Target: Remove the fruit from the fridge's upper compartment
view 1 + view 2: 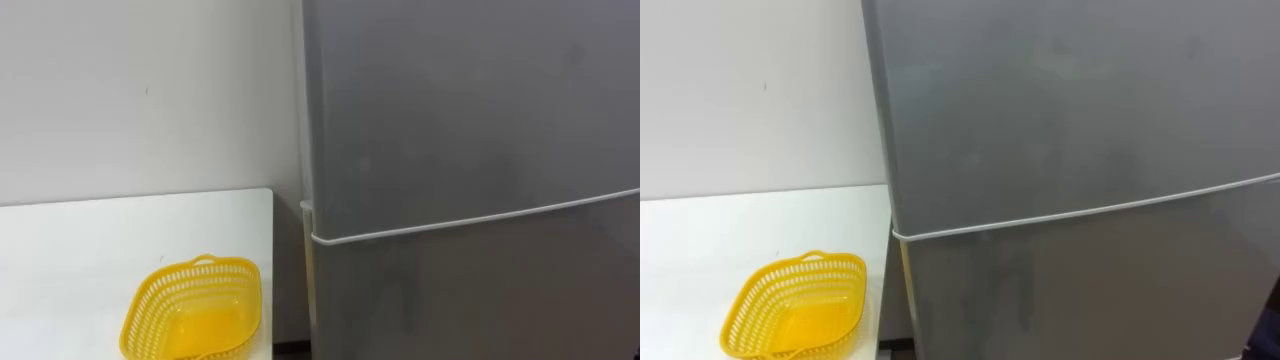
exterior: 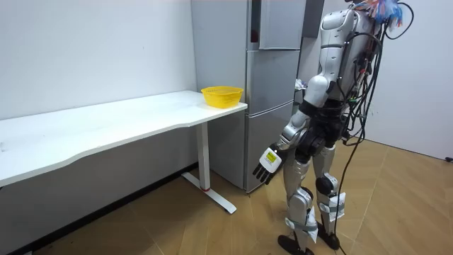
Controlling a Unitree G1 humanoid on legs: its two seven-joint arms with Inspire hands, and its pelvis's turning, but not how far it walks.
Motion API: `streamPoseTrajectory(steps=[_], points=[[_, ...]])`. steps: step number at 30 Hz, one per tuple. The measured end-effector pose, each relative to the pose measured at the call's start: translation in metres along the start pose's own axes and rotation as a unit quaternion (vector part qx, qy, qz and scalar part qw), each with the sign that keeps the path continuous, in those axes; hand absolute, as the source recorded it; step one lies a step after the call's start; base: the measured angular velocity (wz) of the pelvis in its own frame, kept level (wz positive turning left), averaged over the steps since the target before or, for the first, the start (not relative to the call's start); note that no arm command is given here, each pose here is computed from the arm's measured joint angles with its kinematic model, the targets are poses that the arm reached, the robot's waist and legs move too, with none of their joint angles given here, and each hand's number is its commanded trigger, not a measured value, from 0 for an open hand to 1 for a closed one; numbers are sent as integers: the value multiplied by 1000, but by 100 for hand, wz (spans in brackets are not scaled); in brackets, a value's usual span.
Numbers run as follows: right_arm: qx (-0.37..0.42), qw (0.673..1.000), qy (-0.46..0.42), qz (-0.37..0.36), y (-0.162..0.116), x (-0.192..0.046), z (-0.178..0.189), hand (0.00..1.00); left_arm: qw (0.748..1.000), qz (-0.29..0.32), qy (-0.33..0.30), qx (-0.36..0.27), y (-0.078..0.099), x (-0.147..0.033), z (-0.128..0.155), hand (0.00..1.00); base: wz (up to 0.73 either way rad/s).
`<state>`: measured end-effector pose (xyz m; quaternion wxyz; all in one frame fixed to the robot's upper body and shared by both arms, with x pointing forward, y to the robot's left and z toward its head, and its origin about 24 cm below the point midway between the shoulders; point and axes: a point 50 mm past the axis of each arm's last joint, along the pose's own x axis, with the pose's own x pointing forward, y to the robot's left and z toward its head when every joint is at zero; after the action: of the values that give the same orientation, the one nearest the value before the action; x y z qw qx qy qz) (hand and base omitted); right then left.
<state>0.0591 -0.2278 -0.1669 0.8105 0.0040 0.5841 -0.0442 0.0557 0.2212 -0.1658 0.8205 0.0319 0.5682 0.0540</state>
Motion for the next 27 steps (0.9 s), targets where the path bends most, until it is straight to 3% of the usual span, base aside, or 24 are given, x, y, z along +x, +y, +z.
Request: streamPoseTrajectory(steps=[14, 27], points=[[5, 999, 6, -35, -5, -1, -5, 0, 1000, 10, 7, -10, -1, 0, -4, 0, -3], [35, 998, 20, -52, -10, -3, -14, 0, 992, 72, 27, -104, 6, -5, -22, 0, 0]])
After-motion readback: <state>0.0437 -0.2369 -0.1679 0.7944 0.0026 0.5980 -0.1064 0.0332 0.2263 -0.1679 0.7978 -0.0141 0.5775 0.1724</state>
